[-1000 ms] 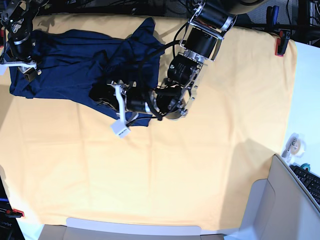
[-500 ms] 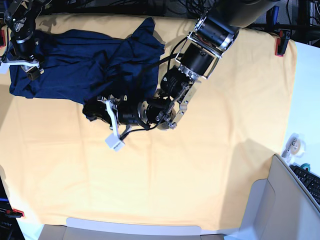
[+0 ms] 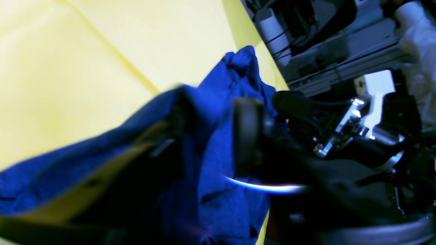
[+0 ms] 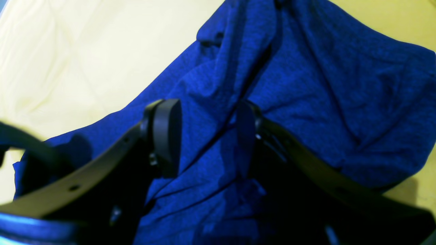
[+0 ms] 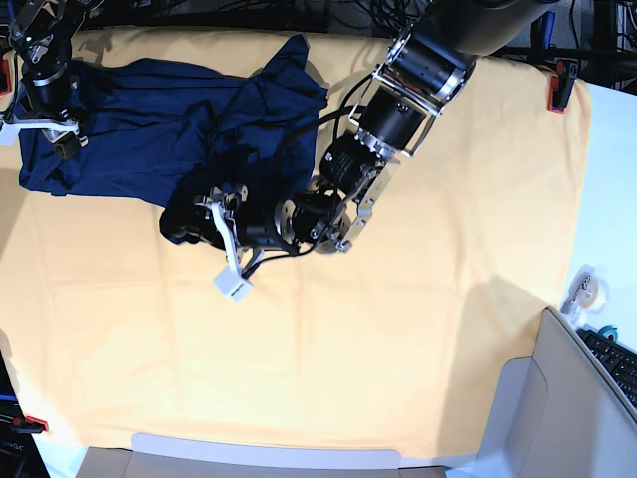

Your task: Fold the T-shirt properly

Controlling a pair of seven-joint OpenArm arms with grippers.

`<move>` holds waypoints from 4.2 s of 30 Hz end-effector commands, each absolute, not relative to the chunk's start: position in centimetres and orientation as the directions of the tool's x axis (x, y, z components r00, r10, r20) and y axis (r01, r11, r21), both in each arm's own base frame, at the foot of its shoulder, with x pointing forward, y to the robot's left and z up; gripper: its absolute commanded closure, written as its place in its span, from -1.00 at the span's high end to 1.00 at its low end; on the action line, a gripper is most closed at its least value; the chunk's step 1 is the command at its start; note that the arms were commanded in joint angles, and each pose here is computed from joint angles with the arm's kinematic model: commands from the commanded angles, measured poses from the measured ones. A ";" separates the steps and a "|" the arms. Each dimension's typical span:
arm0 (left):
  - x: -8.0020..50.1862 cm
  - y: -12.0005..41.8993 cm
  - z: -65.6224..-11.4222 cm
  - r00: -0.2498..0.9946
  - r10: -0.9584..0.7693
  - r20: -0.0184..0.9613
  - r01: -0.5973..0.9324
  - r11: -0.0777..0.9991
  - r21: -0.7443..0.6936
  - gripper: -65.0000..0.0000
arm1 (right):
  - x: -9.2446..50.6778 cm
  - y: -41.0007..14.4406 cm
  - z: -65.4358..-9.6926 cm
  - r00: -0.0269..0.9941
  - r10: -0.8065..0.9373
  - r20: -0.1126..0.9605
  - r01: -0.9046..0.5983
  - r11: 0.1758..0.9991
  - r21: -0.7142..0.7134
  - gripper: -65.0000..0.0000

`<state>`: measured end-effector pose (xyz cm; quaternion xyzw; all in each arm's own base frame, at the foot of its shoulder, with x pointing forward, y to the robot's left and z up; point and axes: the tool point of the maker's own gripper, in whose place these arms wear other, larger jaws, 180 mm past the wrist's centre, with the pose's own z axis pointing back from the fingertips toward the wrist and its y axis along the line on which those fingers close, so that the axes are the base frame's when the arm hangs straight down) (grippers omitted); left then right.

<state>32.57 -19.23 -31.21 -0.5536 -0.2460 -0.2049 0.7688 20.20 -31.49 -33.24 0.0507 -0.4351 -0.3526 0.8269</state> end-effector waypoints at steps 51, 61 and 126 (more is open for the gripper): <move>23.1 0.9 -31.3 0.738 -0.116 0.665 0.599 0.568 -0.565 -0.32 | 16.5 -44.3 -31.2 0.662 -0.310 0.682 0.340 0.936 0.095 0.37; 23.1 0.8 -31.3 0.738 -0.111 0.666 0.597 0.567 -0.567 -0.32 | 19.9 -45.4 -35.6 0.763 -0.355 0.541 0.286 0.935 0.210 0.37; 23.2 2.6 -31.9 0.783 -0.068 0.618 0.517 0.623 -0.587 -0.33 | 25.4 -12.5 -28.9 0.646 -0.130 0.752 -0.341 0.832 0.437 -1.00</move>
